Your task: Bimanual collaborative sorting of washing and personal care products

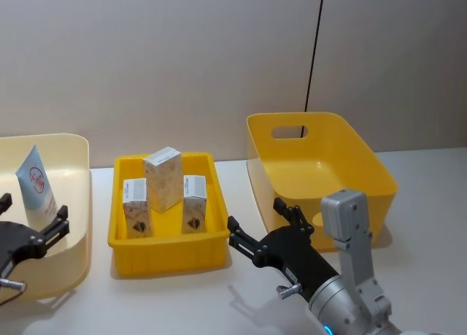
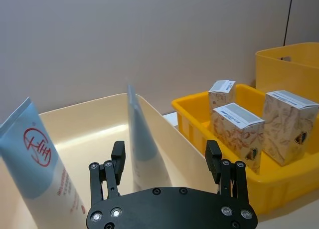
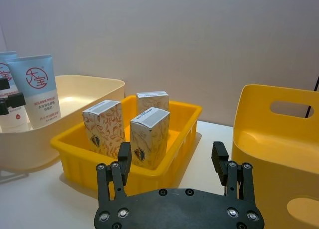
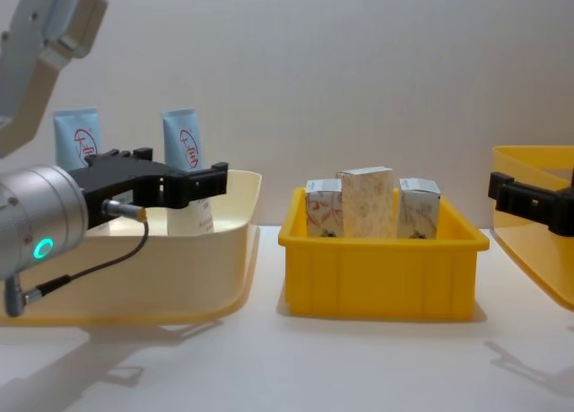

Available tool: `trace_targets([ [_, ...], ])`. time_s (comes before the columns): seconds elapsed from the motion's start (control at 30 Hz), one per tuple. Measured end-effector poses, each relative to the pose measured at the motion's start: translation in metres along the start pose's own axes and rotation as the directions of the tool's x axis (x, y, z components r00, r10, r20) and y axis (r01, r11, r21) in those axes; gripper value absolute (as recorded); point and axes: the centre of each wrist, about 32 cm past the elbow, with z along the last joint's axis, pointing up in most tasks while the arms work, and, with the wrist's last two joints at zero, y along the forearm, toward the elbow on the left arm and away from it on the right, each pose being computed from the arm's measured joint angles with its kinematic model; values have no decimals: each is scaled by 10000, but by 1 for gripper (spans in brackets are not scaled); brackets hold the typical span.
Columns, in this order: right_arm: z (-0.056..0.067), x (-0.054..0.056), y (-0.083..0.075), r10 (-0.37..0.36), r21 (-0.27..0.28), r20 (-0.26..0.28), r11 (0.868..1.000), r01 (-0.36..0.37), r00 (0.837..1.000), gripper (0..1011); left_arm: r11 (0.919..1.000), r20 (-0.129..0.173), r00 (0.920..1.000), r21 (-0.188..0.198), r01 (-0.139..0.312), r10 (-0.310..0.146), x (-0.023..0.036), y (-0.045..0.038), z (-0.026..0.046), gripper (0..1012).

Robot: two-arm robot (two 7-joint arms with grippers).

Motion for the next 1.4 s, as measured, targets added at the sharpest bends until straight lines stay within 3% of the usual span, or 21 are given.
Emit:
trace_targets([
  [0.33, 0, 0, 0, 0, 0, -1, 10000, 0, 10000, 1001, 9995, -512, 9984, 192, -246, 256, 139, -47, -8, 1001],
  [0.67, 0, 0, 0, 0, 0, -1, 10000, 0, 10000, 1001, 9997, -944, 9955, 259, 17, 8, 223, -142, -24, 1001],
  [0.97, 0, 0, 0, 0, 0, 0, 10000, 0, 10000, 1001, 9992, -1212, 9923, 274, 305, -269, 250, -260, -39, 1002],
  [1.4, 0, 0, 0, 0, 0, 0, 10000, 0, 10000, 1001, 9994, -1287, 9915, 246, 241, -207, 263, -422, -47, 1001],
])
